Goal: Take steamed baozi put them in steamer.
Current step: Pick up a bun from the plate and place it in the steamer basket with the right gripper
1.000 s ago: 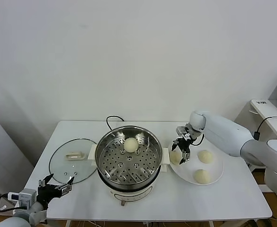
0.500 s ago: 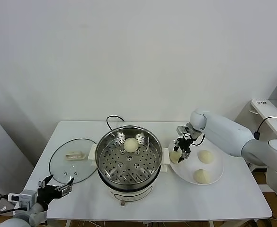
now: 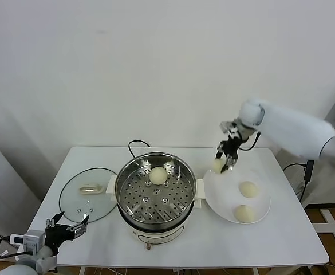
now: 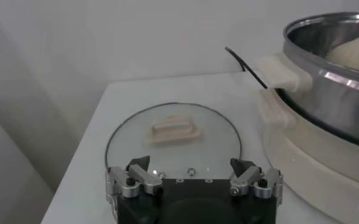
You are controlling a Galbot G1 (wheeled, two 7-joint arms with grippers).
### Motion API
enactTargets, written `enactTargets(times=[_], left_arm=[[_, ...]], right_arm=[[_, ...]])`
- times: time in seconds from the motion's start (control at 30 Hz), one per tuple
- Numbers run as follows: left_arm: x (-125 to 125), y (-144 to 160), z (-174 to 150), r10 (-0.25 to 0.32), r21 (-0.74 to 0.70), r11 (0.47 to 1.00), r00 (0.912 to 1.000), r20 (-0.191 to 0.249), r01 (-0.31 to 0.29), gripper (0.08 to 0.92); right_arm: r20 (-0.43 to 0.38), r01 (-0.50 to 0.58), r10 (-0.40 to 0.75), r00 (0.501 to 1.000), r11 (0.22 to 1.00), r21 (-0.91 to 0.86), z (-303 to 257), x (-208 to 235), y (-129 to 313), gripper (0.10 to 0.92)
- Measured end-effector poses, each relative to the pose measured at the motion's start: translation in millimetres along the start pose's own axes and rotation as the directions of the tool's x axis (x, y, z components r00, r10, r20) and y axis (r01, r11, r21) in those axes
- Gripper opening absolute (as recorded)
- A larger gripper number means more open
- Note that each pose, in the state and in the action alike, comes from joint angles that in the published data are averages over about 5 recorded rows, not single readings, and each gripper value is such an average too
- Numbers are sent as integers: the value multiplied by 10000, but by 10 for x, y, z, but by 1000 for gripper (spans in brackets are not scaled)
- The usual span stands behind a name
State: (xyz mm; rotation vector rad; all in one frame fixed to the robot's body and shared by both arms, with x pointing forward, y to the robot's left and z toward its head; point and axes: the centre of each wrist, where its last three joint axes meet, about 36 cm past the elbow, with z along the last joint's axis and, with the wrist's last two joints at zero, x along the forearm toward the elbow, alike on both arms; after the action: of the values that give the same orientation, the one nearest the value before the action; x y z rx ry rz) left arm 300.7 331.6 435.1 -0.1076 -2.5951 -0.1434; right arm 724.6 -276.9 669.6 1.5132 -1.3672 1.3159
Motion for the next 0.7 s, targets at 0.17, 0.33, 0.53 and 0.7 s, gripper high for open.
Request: enactTargets(times=[0.17,0.33,0.53,0.7], left_arm=[[-15,-6,-5,-6,-52,10000,10000,28,6,823],[-20,-12,-5,-11,-98,10000,10000,42,12,823],[-20,-15,-4,-14,-114,9999,10000,63,15,823],[-19,-16,-10,-15,-126,9999,10000,86,16,823]], right_arm=[[431,-282,283,9987,9996,-26,-369,289,-33,526],[981,-256,258,9948,9997,-36,-787,340,-37,526],[1590,-103,105,9872,9999,-26,-1320,248,-34,526],[1876,108,-90,9822,9999,-87,-1725,61,-5,526]])
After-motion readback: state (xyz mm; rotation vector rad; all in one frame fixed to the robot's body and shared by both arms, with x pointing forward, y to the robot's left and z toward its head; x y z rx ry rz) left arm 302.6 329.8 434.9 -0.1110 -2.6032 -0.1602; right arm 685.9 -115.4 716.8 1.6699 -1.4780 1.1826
